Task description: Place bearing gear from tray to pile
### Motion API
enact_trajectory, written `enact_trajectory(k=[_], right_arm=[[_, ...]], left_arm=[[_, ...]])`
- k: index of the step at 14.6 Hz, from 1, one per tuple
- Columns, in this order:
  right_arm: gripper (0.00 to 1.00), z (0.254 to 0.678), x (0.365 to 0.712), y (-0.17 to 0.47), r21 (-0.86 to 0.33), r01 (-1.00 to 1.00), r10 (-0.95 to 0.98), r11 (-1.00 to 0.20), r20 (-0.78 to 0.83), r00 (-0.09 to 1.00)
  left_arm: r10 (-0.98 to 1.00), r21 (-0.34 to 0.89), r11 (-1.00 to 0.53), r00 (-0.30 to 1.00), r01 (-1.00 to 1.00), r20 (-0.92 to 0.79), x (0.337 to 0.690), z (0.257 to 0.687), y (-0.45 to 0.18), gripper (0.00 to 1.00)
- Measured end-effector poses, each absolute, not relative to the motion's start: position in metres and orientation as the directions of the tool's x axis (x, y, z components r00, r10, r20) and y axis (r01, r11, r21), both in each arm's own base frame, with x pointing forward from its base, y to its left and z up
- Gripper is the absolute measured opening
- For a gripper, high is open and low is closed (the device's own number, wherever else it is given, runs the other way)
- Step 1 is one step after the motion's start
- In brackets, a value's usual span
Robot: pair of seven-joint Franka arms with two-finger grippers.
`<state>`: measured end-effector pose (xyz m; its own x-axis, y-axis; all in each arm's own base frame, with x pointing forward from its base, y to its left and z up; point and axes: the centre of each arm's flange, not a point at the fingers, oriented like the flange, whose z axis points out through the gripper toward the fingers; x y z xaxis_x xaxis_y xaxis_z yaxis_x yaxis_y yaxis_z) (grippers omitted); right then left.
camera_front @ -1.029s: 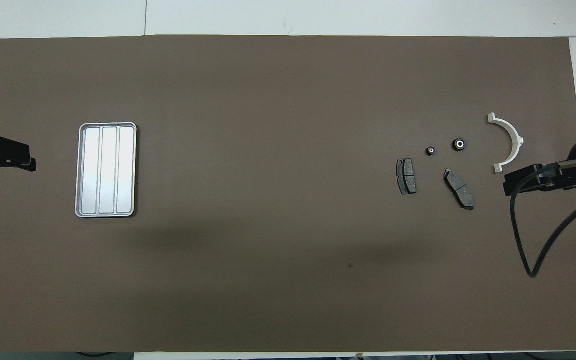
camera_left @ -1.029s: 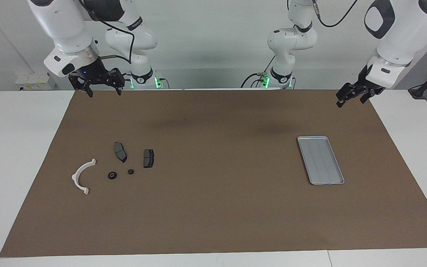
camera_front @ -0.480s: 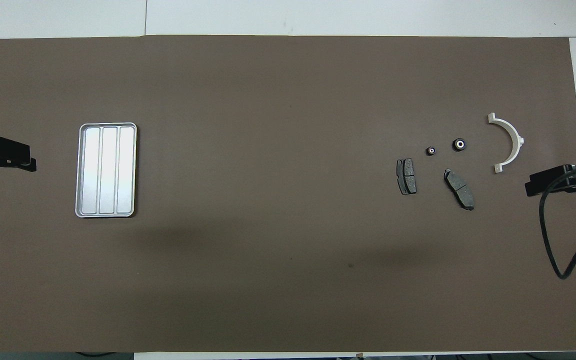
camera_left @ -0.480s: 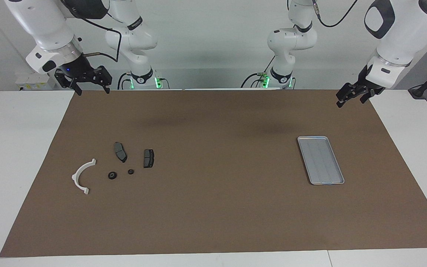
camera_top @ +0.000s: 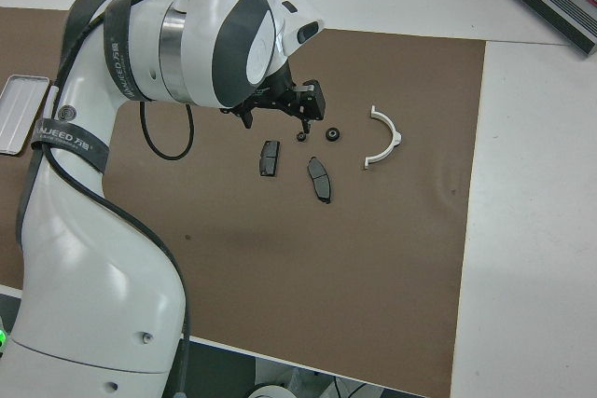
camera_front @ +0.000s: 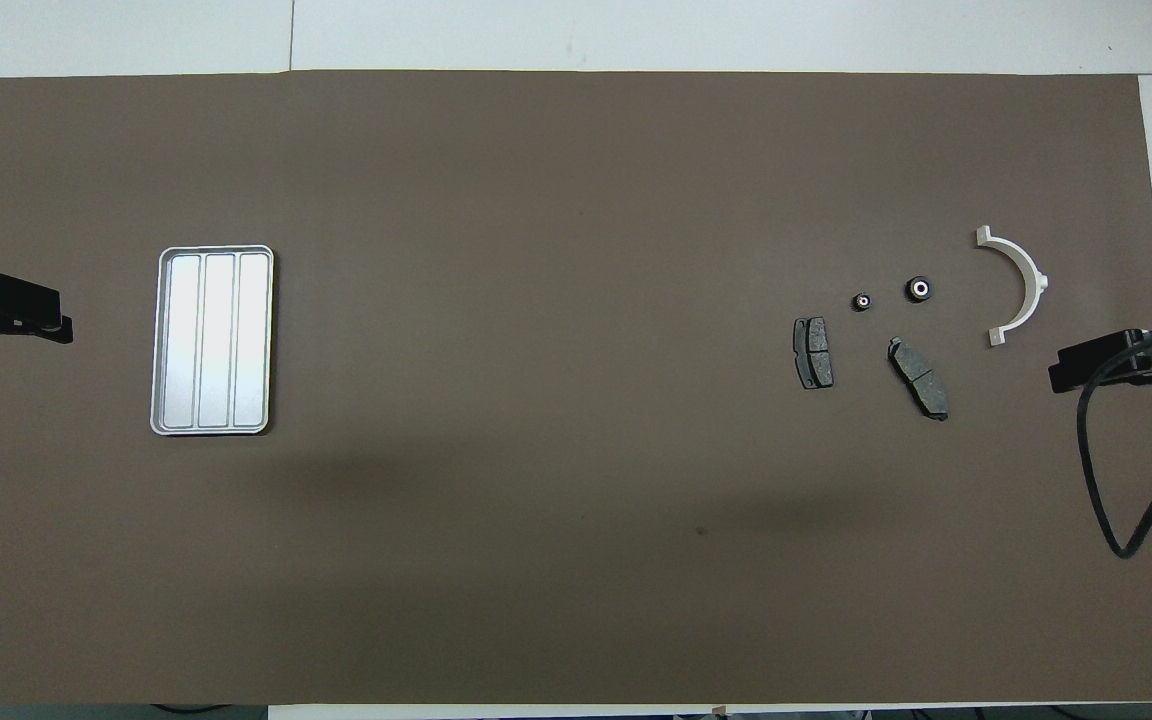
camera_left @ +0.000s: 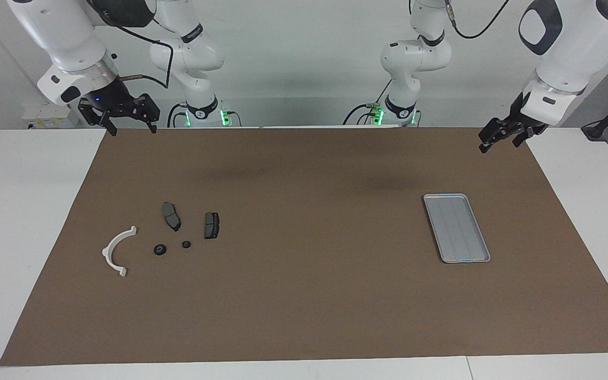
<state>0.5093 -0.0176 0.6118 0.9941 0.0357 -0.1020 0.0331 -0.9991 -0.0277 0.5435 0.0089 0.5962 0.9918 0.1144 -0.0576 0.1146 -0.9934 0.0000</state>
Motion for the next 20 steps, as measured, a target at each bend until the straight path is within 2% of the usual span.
enact_trajectory(k=[20], right_arm=[[1.00, 0.6107, 0.5092, -0.0256, 0.018, 0.028, 0.026, -0.999, -0.105, 0.994]], left_arm=[[0.114, 0.000, -0.993, 0.992, 0.115, -0.058, 0.5435, 0.5962, 0.0089, 1.00]])
